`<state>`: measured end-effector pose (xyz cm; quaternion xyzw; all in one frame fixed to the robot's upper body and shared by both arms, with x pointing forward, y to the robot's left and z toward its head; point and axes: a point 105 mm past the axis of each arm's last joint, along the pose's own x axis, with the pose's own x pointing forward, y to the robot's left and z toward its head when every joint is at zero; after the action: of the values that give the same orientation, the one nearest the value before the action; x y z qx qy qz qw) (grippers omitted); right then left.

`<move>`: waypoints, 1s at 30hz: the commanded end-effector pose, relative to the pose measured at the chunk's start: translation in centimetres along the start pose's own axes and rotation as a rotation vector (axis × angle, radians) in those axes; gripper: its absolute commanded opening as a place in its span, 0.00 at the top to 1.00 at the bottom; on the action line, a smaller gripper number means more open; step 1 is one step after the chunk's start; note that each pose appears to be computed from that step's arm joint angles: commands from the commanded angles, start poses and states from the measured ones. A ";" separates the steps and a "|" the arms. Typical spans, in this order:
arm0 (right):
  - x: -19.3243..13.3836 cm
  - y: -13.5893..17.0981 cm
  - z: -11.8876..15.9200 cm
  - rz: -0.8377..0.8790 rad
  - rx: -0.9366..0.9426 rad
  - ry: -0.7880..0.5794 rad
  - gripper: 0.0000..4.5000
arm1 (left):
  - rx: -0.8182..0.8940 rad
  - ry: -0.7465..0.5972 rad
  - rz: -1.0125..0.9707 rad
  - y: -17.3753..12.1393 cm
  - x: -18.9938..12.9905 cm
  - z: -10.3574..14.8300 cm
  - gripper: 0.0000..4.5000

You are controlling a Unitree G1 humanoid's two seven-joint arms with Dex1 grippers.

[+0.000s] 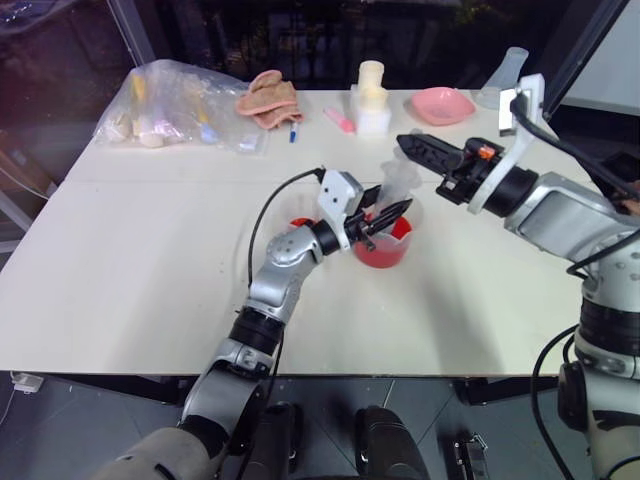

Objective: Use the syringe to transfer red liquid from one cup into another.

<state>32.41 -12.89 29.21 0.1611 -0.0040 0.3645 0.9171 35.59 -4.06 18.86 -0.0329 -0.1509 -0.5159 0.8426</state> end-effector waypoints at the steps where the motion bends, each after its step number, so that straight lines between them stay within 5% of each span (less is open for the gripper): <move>1: -0.9 2.5 5.3 0.081 -0.077 -0.197 0.98 | -0.009 0.119 -0.074 -1.8 0.0 -3.0 0.66; 16: -0.9 2.5 4.3 0.083 -0.058 -0.168 0.98 | 0.005 0.057 -0.036 -0.9 0.8 -1.0 0.66; 20: -1.0 2.4 4.2 0.079 -0.057 -0.159 0.65 | 0.014 0.020 -0.014 -0.4 1.2 0.3 0.66; 24: -1.4 2.2 4.1 0.073 -0.061 -0.149 0.19 | 0.025 -0.019 0.007 0.1 1.6 1.5 0.66; 30: -2.4 2.2 4.2 0.076 -0.071 -0.127 0.19 | 0.032 -0.072 0.030 0.7 2.3 3.5 0.66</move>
<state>30.86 -14.14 31.98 0.1596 -0.0510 0.3734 0.9124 36.60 -4.82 21.00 -0.0345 -0.1588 -0.5008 0.8502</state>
